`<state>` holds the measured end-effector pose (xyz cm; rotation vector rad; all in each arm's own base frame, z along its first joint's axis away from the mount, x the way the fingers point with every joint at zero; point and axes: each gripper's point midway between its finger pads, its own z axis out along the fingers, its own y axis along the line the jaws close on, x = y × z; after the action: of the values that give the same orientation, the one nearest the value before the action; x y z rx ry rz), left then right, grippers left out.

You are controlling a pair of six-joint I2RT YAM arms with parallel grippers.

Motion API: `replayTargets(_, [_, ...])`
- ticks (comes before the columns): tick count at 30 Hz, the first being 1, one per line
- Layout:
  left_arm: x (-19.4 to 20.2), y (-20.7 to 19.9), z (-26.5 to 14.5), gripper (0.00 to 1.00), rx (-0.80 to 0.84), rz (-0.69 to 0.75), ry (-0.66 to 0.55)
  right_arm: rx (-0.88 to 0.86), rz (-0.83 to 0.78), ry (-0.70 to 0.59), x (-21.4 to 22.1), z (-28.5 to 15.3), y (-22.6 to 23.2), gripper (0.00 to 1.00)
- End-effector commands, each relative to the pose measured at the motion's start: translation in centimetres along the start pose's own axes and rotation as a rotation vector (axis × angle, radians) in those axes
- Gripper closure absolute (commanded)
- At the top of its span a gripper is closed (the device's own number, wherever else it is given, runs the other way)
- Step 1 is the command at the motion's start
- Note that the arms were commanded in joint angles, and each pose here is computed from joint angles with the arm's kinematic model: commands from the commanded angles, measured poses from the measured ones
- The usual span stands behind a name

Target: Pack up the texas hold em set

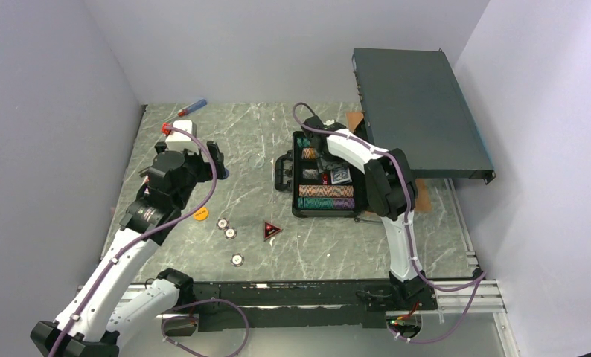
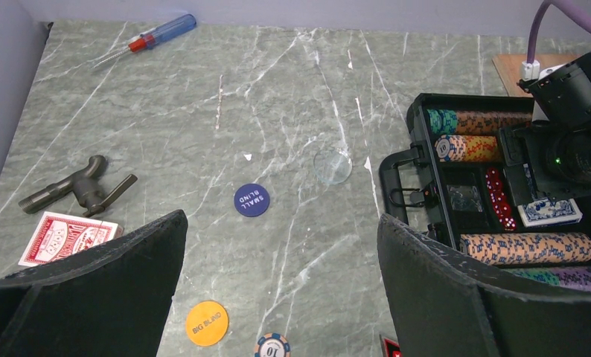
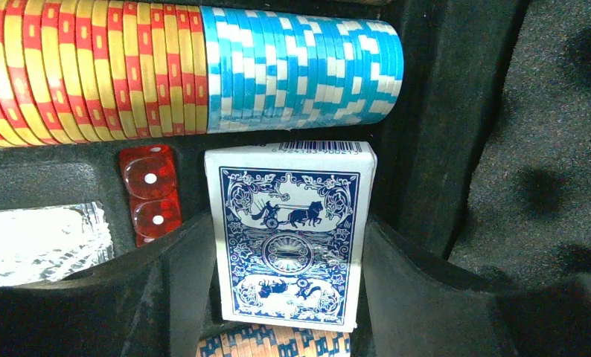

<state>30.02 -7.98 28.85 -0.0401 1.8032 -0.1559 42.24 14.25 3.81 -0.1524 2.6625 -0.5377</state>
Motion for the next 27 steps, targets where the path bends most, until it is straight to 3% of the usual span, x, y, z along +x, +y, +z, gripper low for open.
replayTargets(1, [-1.6,-0.5,-0.2,0.01,0.022,-0.016,-0.039,-0.074,0.069,-0.127,-2.9,-1.2,0.6,0.81])
replayTargets(5, [-1.6,-0.5,-0.2,0.01,0.019,-0.015,-0.039,-0.101,0.060,-0.105,-2.7,-1.3,1.1,0.76])
replayTargets(10, [-1.6,-0.4,-0.2,0.01,0.016,-0.014,-0.038,-0.146,0.080,-0.062,-1.7,-2.4,1.2,0.51])
replayTargets(17, [-1.5,-0.6,0.0,0.01,0.024,-0.014,-0.030,-0.143,0.075,-0.082,-1.6,-5.2,-0.5,0.31])
replayTargets(27, [-1.3,-0.7,0.2,0.01,0.024,-0.011,-0.020,-0.087,0.038,-0.057,-0.8,-4.1,-1.4,0.21])
